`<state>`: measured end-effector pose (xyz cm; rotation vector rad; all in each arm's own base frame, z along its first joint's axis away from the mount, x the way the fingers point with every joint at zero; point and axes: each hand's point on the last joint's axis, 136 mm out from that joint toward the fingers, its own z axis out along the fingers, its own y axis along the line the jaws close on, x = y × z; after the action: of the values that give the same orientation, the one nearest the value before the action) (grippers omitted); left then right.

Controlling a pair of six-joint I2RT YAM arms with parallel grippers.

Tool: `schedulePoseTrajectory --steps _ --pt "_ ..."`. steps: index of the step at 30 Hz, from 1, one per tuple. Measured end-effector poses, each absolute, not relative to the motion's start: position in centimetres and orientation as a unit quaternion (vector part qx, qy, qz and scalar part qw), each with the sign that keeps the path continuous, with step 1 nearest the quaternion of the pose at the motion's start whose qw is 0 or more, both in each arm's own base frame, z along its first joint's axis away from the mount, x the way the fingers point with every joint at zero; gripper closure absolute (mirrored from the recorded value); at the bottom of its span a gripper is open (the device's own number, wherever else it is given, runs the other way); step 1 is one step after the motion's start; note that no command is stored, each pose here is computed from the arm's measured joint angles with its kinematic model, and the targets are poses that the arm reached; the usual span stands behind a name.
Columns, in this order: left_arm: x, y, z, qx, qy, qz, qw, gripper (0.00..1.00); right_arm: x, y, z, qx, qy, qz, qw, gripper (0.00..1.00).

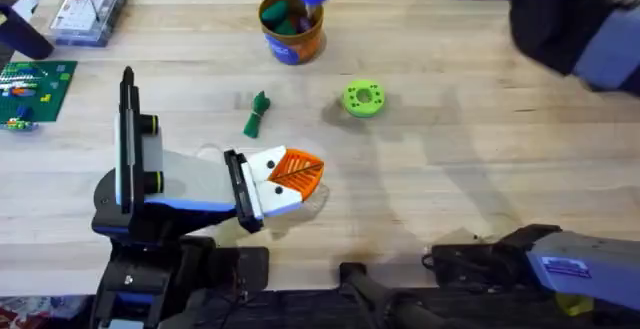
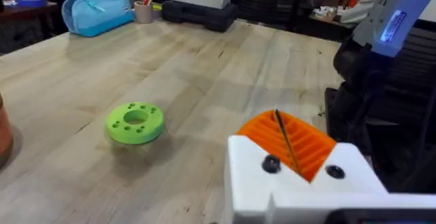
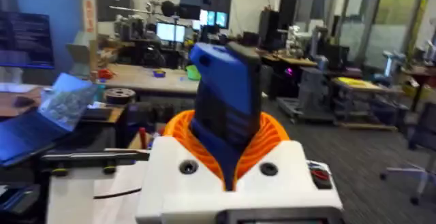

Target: Pick up the gripper from the table and insert it into the empty holder that is missing its gripper. Then pick up a screw, insert it into the mounting hole, and use the screwdriver to tighten it. Finally, clean up the table by picking up the vegetable and placing it into the bucket.

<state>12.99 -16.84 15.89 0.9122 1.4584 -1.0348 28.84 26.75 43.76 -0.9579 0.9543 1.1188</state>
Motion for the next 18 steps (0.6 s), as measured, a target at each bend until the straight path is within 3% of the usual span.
schedulePoseTrajectory --steps 18 --pt "13.0 -16.8 15.9 0.383 0.613 -0.435 0.537 0.989 22.8 28.3 40.6 -0.445 0.379 0.582 0.565 0.975"
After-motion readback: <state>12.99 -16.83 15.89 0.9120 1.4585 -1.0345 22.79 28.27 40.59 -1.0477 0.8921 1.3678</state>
